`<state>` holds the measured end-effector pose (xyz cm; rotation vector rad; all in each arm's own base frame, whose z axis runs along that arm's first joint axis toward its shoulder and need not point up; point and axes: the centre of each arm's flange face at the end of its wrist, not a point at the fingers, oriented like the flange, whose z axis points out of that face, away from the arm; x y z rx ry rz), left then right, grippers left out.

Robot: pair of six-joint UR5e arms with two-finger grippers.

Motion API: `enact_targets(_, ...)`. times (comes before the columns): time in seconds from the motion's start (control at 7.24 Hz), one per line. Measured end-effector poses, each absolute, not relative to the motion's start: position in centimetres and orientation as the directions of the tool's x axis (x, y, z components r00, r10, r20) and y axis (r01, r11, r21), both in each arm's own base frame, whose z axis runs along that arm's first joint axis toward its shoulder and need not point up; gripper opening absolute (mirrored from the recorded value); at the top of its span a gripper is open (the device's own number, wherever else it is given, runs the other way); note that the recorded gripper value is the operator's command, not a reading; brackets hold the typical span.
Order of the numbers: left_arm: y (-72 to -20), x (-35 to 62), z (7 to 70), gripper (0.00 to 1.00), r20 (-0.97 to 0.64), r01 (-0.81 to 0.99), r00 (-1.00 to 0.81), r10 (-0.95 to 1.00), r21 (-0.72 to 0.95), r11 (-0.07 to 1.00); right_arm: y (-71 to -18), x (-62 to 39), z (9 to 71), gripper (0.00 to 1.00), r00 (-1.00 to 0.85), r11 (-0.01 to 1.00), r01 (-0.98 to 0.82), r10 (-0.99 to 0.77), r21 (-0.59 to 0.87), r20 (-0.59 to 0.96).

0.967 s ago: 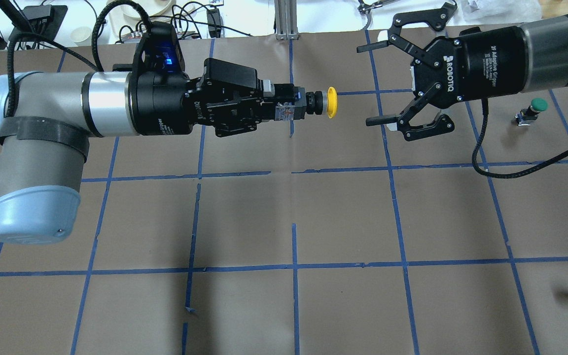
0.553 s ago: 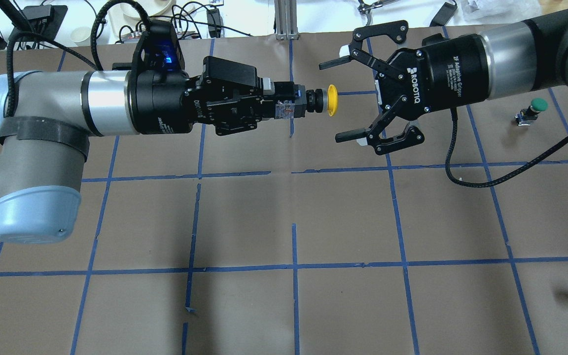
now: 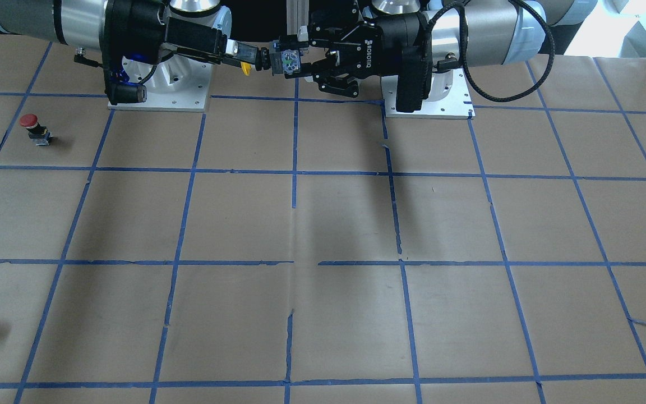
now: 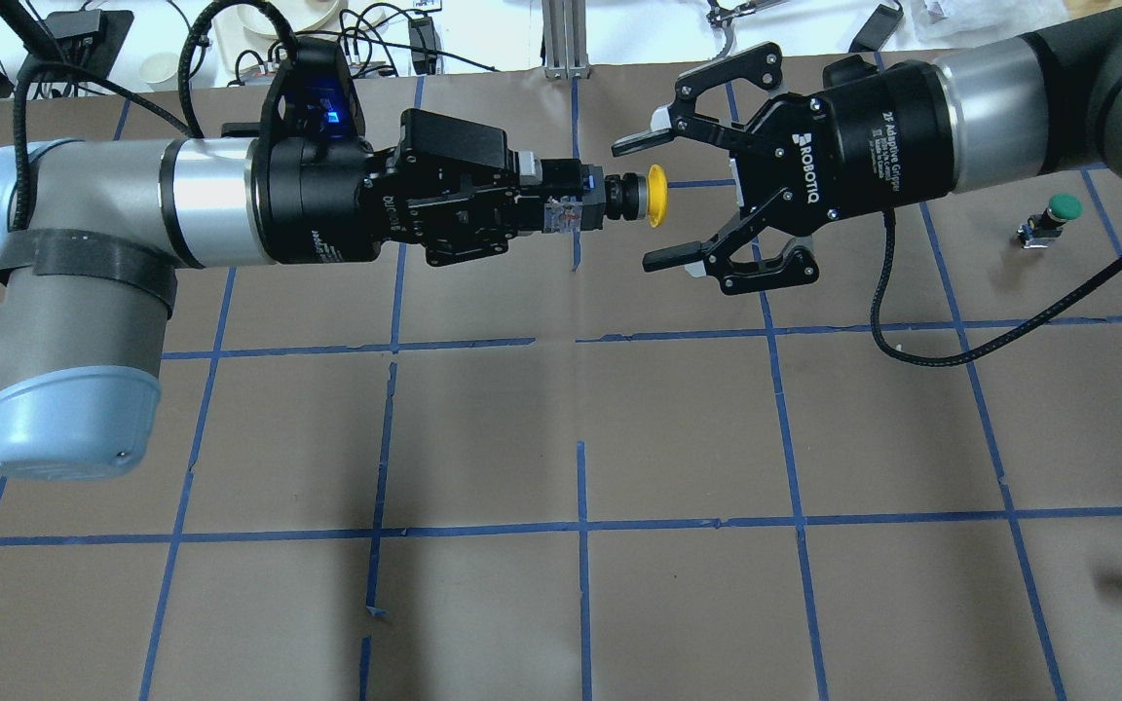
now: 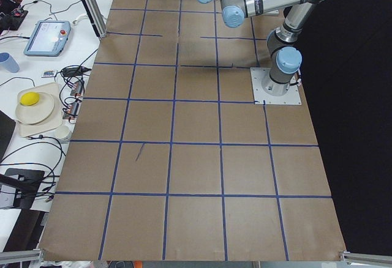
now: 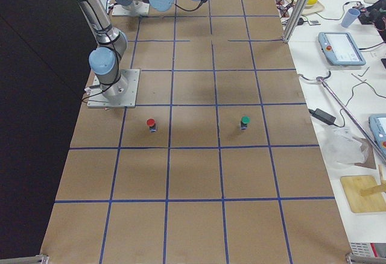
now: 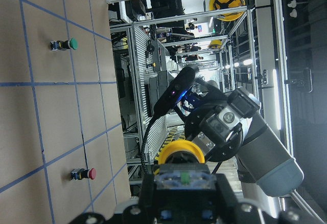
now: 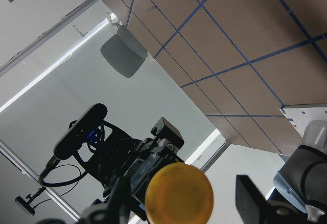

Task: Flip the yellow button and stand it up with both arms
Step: 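Grasp the yellow cap with the right gripper and open the left gripper, then carry the button with the right gripper toward the green button while the left arm withdraws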

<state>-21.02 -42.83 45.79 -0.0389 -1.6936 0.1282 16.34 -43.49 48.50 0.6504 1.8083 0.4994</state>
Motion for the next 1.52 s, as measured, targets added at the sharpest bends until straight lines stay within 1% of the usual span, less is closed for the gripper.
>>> enact_targets(0.14, -42.8, -21.0, 45.8, 0.32, 0.987, -0.049, -0.128, 0.100, -0.106, 0.993, -43.5, 16.3, 48.7, 0.21, -0.256, 0.765, 0.189, 0.644, 0.616, -0.721)
enact_targets(0.28, -42.8, -21.0, 45.8, 0.76, 0.987, -0.049, -0.129, 0.098, -0.105, 0.993, -43.5, 16.3, 48.7, 0.21, -0.259, 0.765, 0.189, 0.643, 0.615, -0.721)
enact_targets(0.41, -42.9, -21.0, 45.8, 0.87, 0.988, -0.052, -0.132, 0.084, -0.092, 0.994, -43.5, 16.3, 48.7, 0.21, -0.262, 0.766, 0.190, 0.643, 0.614, -0.720)
enact_targets(0.55, -42.9, -21.0, 45.8, 0.89, 0.989, -0.055, -0.135, 0.061, -0.069, 0.996, -43.5, 16.3, 48.8, 0.21, -0.261, 0.767, 0.190, 0.641, 0.612, -0.722)
enact_targets(0.97, -42.9, -21.0, 45.8, 0.89, 0.989, -0.059, -0.139, 0.045, -0.054, 0.997, -44.0, 15.5, 49.6, 0.21, -0.300, 0.785, 0.209, 0.619, 0.583, -0.726)
enact_targets(1.24, -43.1, -20.4, 45.7, 0.88, 0.984, -0.070, -0.171, 0.052, -0.065, 0.995, -45.2, 12.1, 50.8, 0.20, -0.410, 0.838, 0.288, 0.545, 0.463, -0.732)
enact_targets(1.38, -43.6, -19.4, 45.1, 0.88, 0.971, -0.091, -0.232, 0.048, -0.070, 0.993, -45.7, 9.8, 50.6, 0.19, -0.516, 0.873, 0.322, 0.487, 0.367, -0.705)
enact_targets(1.52, -44.1, -18.3, 44.4, 0.88, 0.954, -0.112, -0.297, 0.039, -0.075, 0.991, -45.8, 7.8, 49.9, 0.18, -0.650, 0.919, 0.302, 0.394, 0.255, -0.650)
